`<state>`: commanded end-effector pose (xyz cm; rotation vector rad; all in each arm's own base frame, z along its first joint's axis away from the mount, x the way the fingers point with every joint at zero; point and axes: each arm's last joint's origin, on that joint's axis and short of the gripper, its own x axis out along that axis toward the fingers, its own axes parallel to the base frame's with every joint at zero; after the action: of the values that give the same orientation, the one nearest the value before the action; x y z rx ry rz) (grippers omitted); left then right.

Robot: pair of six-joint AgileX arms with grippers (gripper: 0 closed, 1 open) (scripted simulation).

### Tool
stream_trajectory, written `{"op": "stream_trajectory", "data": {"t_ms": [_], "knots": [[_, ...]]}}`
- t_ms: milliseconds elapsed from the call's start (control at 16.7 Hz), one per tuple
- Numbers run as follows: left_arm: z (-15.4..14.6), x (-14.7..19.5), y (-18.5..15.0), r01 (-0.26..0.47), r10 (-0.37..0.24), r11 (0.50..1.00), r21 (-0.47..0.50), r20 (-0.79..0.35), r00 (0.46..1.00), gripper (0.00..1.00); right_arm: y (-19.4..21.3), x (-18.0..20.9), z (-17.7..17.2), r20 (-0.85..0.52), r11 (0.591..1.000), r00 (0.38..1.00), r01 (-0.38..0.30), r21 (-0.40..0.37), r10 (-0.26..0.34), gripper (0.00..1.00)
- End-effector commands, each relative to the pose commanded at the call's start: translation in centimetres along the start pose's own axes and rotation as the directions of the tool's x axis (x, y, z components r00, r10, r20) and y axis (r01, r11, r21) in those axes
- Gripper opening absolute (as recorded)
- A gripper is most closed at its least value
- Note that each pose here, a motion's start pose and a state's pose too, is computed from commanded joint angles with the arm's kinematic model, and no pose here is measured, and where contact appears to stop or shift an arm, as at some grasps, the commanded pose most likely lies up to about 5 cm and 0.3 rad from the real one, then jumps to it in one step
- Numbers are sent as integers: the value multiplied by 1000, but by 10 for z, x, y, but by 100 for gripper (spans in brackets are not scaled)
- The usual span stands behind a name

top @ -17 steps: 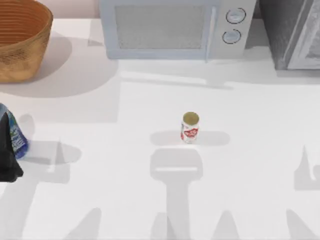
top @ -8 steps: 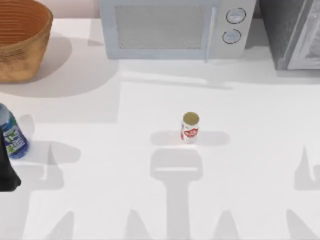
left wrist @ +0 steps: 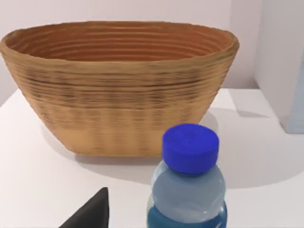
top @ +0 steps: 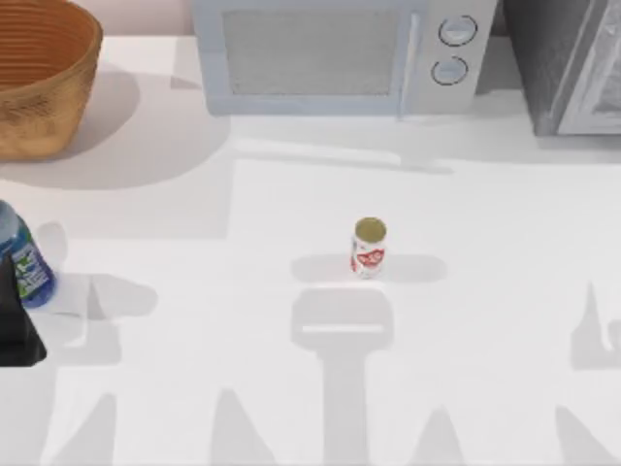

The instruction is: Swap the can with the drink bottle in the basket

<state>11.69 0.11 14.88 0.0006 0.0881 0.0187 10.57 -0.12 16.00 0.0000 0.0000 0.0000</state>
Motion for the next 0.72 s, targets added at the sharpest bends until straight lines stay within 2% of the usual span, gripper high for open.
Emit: {"op": "stream_trajectory", "data": {"t_ms": [420, 720], "knots": [[-2, 26, 3, 9, -9, 1000, 7, -45, 999, 100, 0, 0, 0, 0, 1000, 1000, 0, 0, 0, 100], [-15, 47, 7, 20, -20, 1000, 8, -89, 996, 100, 0, 0, 0, 0, 1000, 1000, 0, 0, 0, 100]]}}
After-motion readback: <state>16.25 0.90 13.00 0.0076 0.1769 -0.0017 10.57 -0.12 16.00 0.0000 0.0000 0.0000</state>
